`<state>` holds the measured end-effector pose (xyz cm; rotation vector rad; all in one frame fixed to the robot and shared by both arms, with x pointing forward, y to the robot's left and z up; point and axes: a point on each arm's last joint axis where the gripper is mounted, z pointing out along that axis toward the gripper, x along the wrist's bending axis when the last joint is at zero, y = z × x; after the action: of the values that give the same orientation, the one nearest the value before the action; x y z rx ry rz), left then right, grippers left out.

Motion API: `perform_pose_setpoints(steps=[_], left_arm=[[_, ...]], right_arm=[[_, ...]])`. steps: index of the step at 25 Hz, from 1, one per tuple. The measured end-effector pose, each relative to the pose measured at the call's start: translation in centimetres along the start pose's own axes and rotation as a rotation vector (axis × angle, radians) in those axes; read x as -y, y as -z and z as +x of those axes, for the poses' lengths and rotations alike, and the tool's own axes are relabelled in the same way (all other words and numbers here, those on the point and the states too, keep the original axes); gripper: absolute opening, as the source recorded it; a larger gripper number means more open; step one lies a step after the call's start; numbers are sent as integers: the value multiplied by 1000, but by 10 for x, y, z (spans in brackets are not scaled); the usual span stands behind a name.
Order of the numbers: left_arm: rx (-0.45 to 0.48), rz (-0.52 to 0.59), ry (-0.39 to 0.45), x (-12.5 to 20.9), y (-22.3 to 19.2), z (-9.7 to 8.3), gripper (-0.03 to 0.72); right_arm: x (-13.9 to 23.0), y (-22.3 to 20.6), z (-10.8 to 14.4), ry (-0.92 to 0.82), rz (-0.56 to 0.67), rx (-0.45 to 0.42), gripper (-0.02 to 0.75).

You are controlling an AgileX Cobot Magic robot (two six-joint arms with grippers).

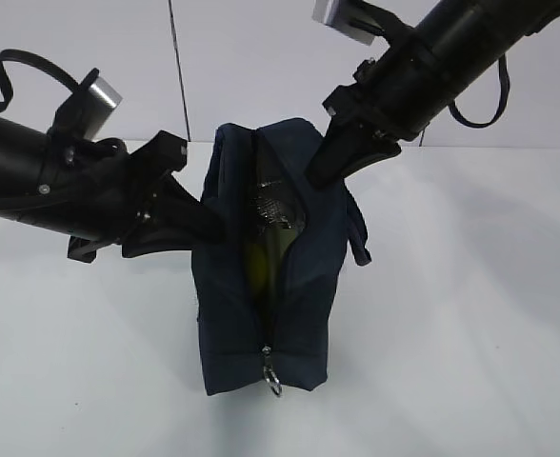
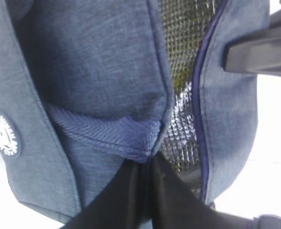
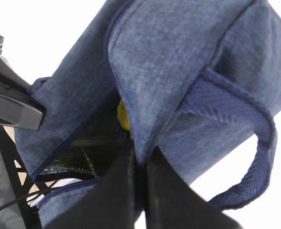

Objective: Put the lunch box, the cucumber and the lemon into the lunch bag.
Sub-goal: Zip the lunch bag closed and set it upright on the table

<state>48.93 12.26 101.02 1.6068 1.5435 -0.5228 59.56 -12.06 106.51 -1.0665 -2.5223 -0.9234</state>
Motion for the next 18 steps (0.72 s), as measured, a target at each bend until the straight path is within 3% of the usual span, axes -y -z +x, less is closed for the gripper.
perform_pose_setpoints(steps=[18], left_arm=[[22, 36, 0, 3, 0, -2, 10]], right_arm=[[3, 8, 4, 25, 21, 35, 21]])
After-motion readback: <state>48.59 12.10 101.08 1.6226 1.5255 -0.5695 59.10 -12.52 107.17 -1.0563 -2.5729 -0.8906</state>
